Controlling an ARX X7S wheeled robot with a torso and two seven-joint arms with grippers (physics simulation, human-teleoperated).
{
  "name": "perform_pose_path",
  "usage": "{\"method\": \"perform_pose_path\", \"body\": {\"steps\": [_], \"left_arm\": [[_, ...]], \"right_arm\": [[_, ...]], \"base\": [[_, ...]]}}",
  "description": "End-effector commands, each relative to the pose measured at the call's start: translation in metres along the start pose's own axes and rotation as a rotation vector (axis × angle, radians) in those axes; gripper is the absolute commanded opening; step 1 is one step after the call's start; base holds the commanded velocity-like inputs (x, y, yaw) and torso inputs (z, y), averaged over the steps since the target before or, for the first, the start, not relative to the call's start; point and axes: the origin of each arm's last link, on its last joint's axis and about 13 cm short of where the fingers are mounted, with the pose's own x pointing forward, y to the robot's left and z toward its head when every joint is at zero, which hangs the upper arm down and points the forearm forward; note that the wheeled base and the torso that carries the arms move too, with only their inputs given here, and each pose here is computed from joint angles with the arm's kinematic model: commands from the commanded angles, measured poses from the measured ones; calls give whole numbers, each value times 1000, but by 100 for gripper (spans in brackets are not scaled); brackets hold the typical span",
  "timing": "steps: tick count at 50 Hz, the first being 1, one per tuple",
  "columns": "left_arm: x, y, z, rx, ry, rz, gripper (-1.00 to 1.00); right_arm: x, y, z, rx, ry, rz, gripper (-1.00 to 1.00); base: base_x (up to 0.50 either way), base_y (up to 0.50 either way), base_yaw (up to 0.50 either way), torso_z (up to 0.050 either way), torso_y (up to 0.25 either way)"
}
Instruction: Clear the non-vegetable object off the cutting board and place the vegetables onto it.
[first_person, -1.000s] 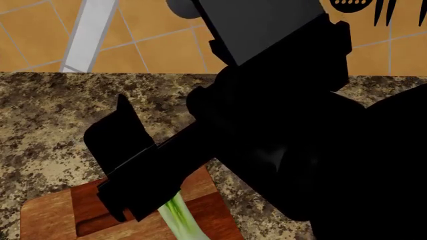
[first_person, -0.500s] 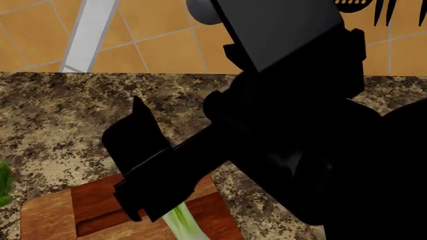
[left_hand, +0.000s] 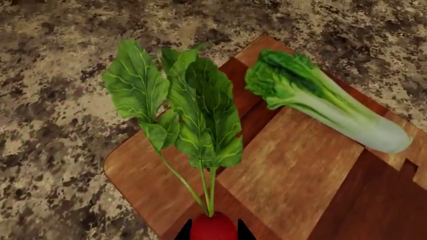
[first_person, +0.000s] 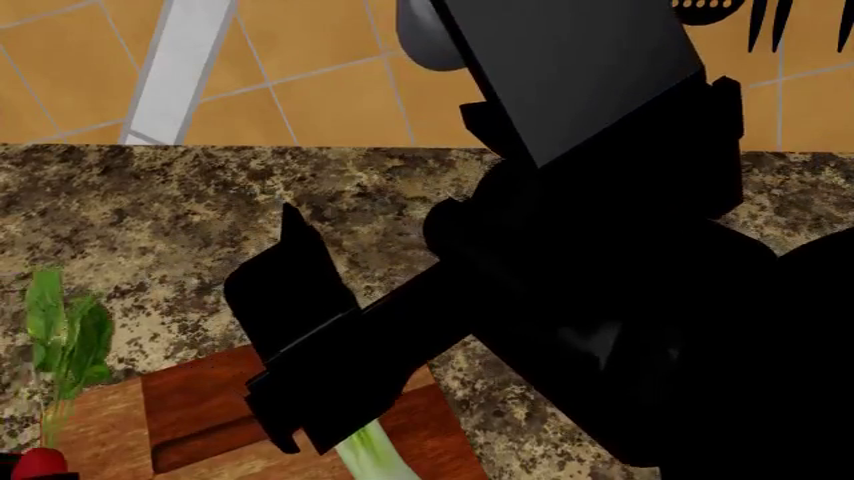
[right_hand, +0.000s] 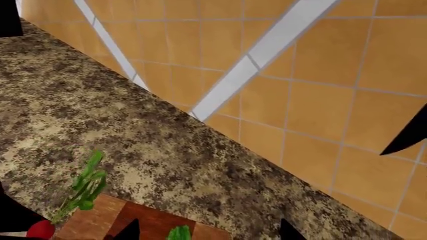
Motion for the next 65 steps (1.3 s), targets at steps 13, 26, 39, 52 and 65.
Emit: {"method": "perform_pose_path", "body": {"steps": [13,26,39,52,65], "left_arm": [[31,-12,2,-9,-1,-52,-100],[42,-17,-7,-31,33,-76,-100],[39,-17,-13,-20,56,-84,-100],[31,-20,-11,-18,54,-97,100],[5,-15,3,1,-52,-60,100]], "right_arm": [[-5,2,-3,5,9,-12,100],[-7,3,-2,3,11,-17,100],[-10,3,0,-1,3,-21,100],[-11,3,1,-3,2,-24,100],[-13,3,2,-5,-5,-30,100]], "base": [[0,0,0,0,0],[0,0,0,0,0],[0,0,0,0,0],[0,0,0,0,0],[0,0,0,0,0]]}}
